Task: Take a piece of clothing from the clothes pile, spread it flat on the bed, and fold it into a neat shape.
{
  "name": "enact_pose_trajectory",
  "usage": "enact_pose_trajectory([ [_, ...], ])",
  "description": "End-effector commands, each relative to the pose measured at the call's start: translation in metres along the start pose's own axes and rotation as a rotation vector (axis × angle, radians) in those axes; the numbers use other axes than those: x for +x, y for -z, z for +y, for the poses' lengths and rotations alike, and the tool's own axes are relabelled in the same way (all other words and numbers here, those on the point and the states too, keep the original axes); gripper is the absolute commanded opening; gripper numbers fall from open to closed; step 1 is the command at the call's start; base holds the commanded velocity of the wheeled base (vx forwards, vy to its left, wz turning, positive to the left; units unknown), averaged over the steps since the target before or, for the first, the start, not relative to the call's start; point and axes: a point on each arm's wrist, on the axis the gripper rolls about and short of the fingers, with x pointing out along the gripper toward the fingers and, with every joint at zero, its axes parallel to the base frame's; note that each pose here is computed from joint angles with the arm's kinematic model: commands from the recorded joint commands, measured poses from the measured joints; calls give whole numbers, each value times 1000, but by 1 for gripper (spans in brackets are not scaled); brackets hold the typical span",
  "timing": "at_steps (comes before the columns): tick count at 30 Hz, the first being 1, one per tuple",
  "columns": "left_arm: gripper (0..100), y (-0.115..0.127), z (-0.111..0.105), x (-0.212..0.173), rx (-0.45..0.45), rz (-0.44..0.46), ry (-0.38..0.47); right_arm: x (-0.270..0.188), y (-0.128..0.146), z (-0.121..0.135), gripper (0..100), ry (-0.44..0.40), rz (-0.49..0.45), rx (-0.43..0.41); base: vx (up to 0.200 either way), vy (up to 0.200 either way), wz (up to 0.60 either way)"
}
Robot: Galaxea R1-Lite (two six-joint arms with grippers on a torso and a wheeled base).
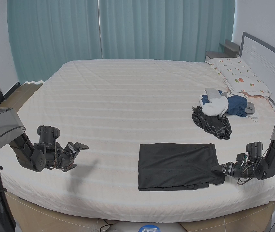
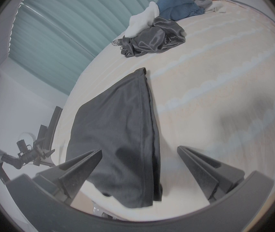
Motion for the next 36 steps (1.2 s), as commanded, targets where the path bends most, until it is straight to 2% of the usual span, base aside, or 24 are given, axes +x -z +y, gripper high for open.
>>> enact_pose_trajectory([
  [1,100,0,0,0,-1,0,0,-15,8,2,100,1,11,-1,0,0,0],
  [2,100,0,0,0,0,-1,1,-16,12,0,100,6,24,-13,0,0,0],
  [3,100,0,0,0,0,-1,1,-16,13,-1,0,7,30,-26,0,0,0],
  [12,100,0,0,0,-1,0,0,-25,18,-9,0,30,39,-26,0,0,0],
  [19,100,0,0,0,-1,0,0,-37,26,-16,0,-4,59,-28,0,0,0],
  [20,100,0,0,0,0,-1,1,-37,26,-17,100,-2,59,-25,0,0,0],
  [26,100,0,0,0,-1,0,0,-41,21,-18,100,-1,35,-16,0,0,0],
  [29,100,0,0,0,-1,0,0,-45,14,-11,100,-36,3,-10,0,0,0],
  [33,100,0,0,0,0,-1,1,-41,11,-2,100,-79,6,106,0,0,0],
  [36,100,0,0,0,-1,0,0,-29,10,-1,100,-105,-45,217,-67,0,0],
])
